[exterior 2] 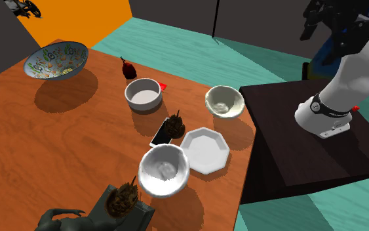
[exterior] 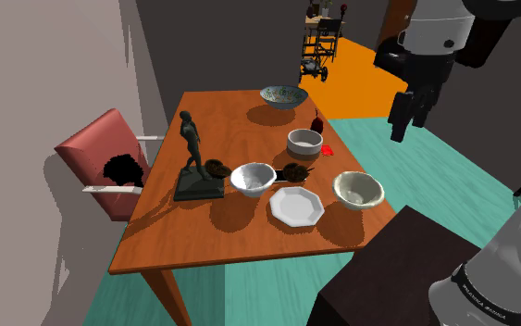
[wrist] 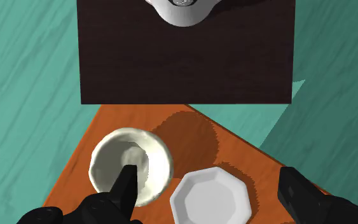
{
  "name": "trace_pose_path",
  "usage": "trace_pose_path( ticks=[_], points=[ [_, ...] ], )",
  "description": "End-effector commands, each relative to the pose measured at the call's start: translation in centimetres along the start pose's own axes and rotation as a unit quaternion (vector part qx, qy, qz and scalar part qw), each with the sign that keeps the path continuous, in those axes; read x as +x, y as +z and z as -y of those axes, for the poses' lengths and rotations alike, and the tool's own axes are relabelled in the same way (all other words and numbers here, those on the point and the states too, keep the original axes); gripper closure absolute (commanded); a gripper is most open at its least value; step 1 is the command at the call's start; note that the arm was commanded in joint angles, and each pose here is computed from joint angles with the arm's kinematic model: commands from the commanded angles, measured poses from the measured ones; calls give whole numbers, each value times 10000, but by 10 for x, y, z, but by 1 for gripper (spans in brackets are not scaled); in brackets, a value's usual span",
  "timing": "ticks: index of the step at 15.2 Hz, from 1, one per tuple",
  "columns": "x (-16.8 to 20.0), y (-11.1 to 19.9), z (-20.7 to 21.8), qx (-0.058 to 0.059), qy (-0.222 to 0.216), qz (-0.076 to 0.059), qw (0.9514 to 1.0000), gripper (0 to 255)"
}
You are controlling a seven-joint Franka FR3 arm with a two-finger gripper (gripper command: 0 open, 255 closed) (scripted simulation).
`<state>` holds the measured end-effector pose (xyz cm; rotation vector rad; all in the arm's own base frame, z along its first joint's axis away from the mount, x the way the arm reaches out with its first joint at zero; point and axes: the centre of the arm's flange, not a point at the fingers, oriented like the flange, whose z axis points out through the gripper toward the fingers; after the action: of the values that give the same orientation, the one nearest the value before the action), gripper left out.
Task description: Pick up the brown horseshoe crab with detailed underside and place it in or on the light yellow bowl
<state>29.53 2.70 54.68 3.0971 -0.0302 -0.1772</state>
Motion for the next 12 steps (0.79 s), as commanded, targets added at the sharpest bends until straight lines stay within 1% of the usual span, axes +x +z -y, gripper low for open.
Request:
trace_pose_path(
  ticks=[1, 6, 12],
  points=[
    [0, 0, 0, 0, 0, 0, 10000, 0],
    [54, 36, 23, -124, 481, 55, 9987, 0],
    [120, 82, 41, -273, 1057, 121, 9939, 0]
  ],
)
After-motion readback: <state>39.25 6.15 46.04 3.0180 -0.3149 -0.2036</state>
